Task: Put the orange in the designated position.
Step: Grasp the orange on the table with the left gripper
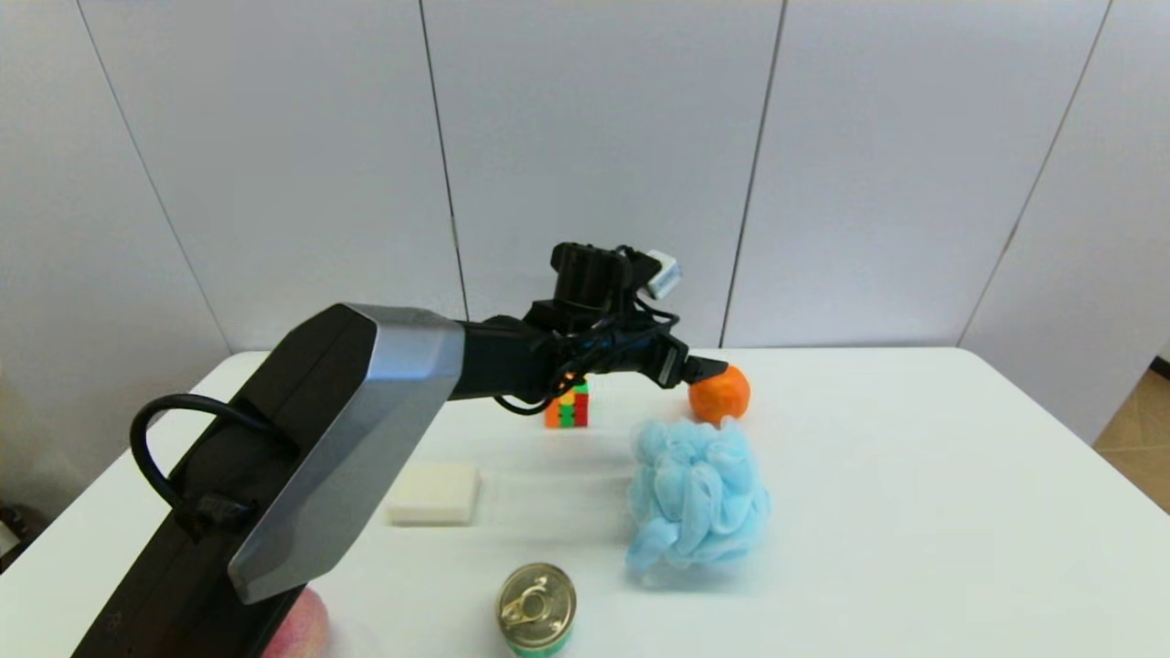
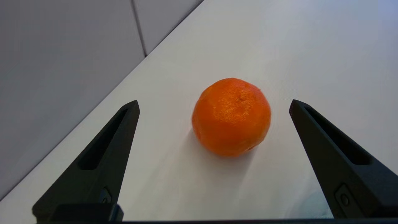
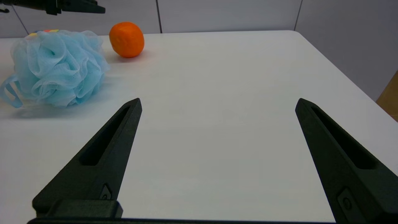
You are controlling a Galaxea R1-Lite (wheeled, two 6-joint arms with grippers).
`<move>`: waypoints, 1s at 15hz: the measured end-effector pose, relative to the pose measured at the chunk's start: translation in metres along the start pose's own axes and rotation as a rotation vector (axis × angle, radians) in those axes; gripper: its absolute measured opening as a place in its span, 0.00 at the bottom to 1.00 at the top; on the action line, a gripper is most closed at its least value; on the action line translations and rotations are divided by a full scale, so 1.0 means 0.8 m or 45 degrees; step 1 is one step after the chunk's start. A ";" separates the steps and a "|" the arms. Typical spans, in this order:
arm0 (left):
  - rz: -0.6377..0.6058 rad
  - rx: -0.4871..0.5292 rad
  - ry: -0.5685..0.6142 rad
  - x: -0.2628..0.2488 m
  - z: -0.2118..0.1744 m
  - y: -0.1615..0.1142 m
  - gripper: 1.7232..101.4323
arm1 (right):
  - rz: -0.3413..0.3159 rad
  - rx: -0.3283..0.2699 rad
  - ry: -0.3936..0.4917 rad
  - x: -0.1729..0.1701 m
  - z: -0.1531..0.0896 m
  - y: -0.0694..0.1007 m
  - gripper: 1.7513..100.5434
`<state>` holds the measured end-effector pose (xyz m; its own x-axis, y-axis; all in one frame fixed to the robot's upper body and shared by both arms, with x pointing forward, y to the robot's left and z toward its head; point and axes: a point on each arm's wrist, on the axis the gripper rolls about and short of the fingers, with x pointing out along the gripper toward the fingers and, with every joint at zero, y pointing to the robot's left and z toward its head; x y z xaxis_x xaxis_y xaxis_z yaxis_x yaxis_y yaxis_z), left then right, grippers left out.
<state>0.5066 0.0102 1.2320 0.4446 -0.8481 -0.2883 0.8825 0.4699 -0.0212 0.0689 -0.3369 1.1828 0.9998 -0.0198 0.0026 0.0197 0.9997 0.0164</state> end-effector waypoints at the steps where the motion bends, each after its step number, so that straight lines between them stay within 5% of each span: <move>1: -0.016 0.007 -0.015 0.003 0.000 -0.003 0.96 | 0.000 0.001 0.000 0.000 0.000 0.000 0.97; 15: -0.060 0.046 0.019 0.017 -0.010 -0.022 0.96 | 0.000 0.001 0.000 0.000 0.000 0.000 0.97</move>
<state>0.4957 -0.0076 1.2207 0.4006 -0.8651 -0.3019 0.9074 0.4203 -0.0003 0.0689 -0.3369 1.1828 0.9998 -0.0200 0.0026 0.0200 0.9997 0.0169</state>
